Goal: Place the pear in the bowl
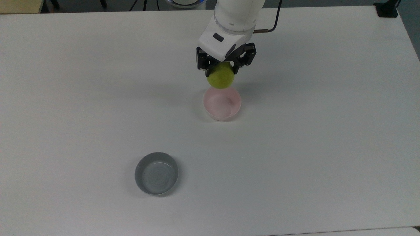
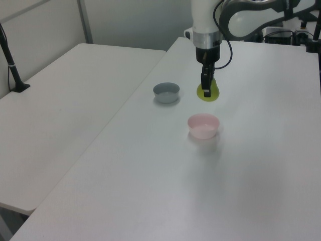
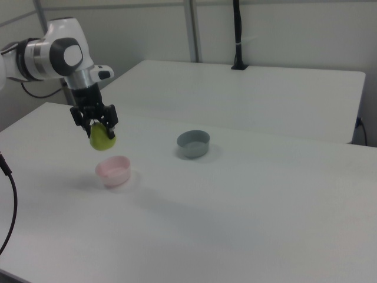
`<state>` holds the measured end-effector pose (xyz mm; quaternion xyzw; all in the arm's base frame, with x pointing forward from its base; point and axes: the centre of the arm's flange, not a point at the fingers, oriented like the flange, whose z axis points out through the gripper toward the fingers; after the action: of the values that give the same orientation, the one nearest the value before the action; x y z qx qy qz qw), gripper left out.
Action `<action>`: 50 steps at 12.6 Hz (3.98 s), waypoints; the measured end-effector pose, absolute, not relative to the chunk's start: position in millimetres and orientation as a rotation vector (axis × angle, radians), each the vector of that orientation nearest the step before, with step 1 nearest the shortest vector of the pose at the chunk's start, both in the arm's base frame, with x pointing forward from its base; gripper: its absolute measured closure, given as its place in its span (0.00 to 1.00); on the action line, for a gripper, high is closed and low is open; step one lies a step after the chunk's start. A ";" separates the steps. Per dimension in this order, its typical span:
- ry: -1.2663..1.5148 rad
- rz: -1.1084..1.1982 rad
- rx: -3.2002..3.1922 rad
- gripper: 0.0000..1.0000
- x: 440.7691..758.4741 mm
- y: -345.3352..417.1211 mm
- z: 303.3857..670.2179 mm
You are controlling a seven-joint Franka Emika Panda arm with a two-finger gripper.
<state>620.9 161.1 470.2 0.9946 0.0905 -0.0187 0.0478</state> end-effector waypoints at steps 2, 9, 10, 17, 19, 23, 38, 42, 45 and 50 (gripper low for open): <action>0.282 -0.077 3.031 0.22 623.3 162.6 447.8; 0.294 -0.084 3.031 0.22 639.0 167.6 390.8; 0.295 -0.084 3.031 0.22 639.9 168.0 387.6; 0.298 -0.124 3.025 0.22 641.2 168.8 367.8; 0.310 -0.118 3.026 0.22 641.4 173.7 362.0; 0.336 -0.111 3.026 0.22 638.8 183.3 350.8; 0.291 -0.037 3.037 0.00 645.6 166.6 379.7; 0.147 0.012 3.049 0.00 634.6 105.9 474.0; 0.029 0.035 3.053 0.00 614.1 51.4 540.8; -0.106 0.047 3.052 0.00 577.8 -2.2 601.0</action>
<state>577.8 -2.2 601.0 0.9983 -0.0348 0.0154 0.0435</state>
